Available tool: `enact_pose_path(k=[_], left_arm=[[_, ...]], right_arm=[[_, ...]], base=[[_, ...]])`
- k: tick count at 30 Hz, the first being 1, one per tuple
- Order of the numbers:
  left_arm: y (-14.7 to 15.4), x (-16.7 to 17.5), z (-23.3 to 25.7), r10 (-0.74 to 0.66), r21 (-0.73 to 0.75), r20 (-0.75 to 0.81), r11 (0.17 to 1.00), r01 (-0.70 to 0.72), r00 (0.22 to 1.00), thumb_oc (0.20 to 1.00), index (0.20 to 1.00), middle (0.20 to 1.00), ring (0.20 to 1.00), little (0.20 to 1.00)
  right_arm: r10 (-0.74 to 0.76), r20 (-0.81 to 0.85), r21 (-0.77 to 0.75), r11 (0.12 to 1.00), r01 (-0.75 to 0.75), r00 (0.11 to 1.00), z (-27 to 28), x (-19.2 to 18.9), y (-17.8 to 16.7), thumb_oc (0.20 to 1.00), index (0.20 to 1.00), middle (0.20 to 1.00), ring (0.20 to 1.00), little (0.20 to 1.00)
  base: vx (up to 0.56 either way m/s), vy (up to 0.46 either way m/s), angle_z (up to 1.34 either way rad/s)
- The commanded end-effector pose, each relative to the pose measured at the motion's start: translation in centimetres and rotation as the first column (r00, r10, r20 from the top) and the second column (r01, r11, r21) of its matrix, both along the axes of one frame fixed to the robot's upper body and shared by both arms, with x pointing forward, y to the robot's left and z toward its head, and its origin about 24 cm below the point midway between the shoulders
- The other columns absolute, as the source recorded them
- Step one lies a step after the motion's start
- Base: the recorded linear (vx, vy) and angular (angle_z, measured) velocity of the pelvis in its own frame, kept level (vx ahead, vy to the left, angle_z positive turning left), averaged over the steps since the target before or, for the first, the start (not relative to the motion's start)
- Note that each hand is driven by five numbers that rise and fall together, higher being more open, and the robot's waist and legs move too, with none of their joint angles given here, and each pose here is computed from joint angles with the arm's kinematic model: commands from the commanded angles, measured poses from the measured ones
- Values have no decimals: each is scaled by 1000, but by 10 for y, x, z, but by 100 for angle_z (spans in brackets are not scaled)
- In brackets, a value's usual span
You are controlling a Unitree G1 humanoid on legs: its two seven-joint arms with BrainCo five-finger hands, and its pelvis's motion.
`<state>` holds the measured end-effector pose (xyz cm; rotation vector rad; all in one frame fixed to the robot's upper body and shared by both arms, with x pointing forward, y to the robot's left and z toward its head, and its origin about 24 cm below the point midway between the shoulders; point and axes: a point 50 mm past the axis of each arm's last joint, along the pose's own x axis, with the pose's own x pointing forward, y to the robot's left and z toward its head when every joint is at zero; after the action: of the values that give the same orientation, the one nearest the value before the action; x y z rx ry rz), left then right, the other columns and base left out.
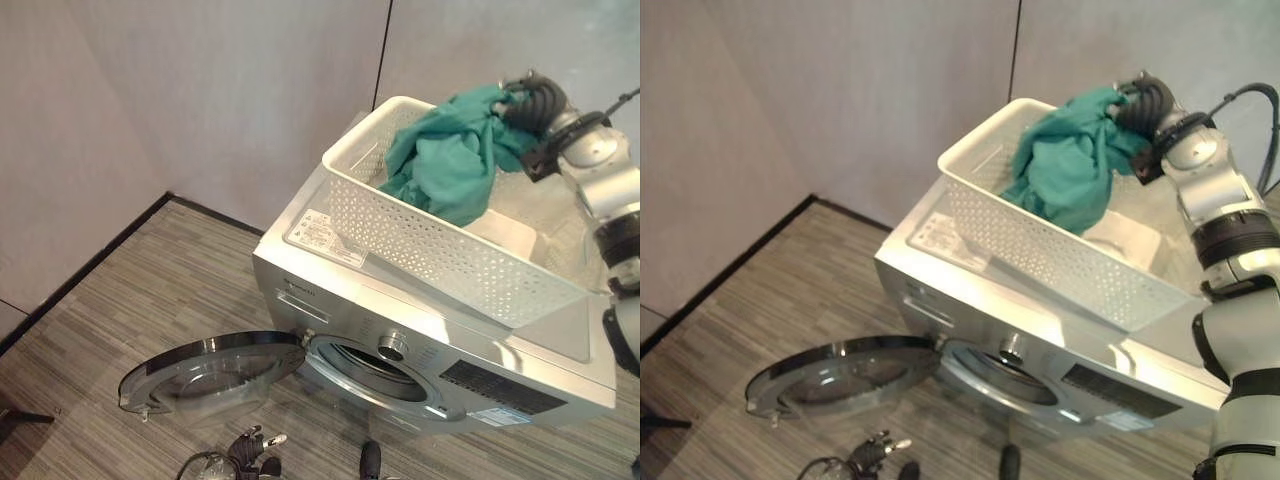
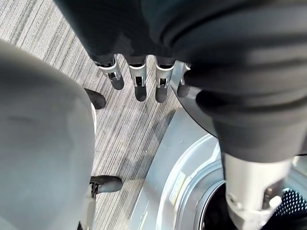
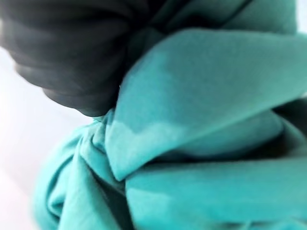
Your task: Grab the laundry basket,head to the washer,open it,put in the laundry and shut it.
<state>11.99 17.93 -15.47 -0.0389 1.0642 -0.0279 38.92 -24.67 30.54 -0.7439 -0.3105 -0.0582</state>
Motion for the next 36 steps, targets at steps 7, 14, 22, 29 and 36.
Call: enact_pose_path(k=[7,14,22,29,36], left_arm=[[6,6,2,5,44,24,999,-6,1000,1000,1000,1000,1000,1000],[3,5,2,4,43,26,999,-5,1000,1000,1000,1000,1000,1000],[3,5,1,5,40,27,999,-6,1000,1000,1000,1000,1000,1000],[2,4,1,4,40,22,999,-5,1000,1000,1000,1000,1000,1000],[1,8,2,15,36,42,999,-16,999,1000,1000,1000,1000,1000]], right_arm=[[72,418,122,983,-134,906,71,-34,21,200,200,200,200,200],[104,433,71,986,-149,895,58,-44,24,200,200,200,200,200],[121,390,56,986,-155,913,51,-37,28,200,200,200,200,200],[124,370,63,985,-158,921,49,-33,29,200,200,200,200,200],[131,361,75,983,-168,923,45,-30,33,200,200,200,200,200]], base=[[0,3,0],[-11,9,-6],[-4,4,-5],[-3,1,-2],[1,3,-1]])
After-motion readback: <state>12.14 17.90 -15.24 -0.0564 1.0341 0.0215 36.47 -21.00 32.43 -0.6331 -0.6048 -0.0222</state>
